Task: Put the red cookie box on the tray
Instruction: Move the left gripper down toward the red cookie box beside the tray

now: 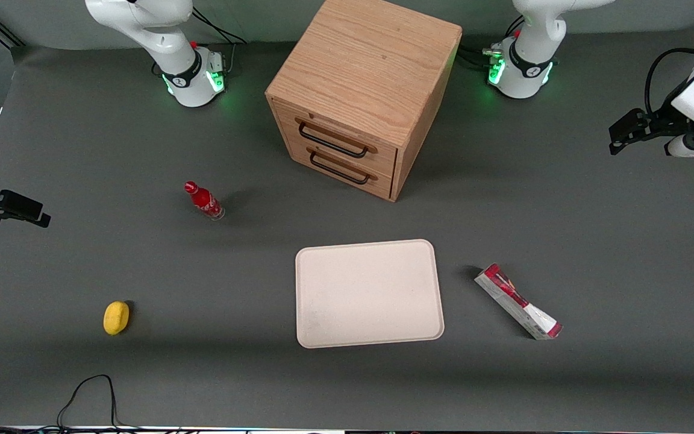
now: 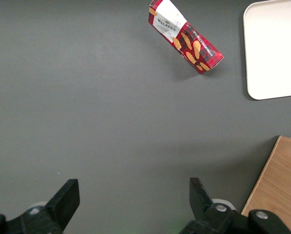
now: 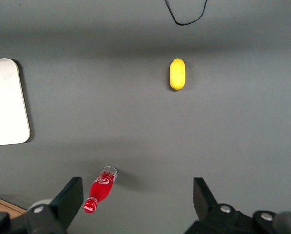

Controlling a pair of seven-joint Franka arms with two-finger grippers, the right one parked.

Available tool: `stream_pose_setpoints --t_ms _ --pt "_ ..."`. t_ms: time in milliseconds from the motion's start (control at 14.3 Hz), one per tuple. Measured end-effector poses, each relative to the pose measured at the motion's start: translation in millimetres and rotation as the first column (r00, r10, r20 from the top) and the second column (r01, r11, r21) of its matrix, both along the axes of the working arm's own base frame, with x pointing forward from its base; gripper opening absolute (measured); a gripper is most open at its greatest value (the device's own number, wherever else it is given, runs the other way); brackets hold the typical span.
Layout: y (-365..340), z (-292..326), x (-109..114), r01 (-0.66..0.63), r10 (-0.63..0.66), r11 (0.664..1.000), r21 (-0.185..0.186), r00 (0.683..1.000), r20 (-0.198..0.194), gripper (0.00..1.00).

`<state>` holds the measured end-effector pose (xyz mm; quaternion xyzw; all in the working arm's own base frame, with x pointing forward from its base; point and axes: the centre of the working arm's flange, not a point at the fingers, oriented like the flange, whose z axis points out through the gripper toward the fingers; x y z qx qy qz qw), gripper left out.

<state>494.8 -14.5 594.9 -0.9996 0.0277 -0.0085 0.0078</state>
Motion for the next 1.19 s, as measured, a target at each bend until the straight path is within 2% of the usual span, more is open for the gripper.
stream_pose_setpoints --t_ms 279,488,698,837,977,1186 --pt "-3 -2 -2 0.014 -0.014 1.000 0.001 1.000 -0.020 1.00" --pt "-3 -18 8 0.016 -0.017 1.000 -0.008 0.999 -0.049 1.00" --pt "-10 -43 47 0.000 -0.003 0.999 -0.036 0.996 -0.085 1.00" --pt "-21 -57 83 -0.099 0.093 0.993 -0.059 0.991 -0.098 1.00" --pt "-36 -77 117 -0.257 0.247 0.963 -0.078 0.961 -0.122 1.00" --pt "-67 -113 160 -0.488 0.477 0.871 -0.052 0.867 -0.140 1.00"
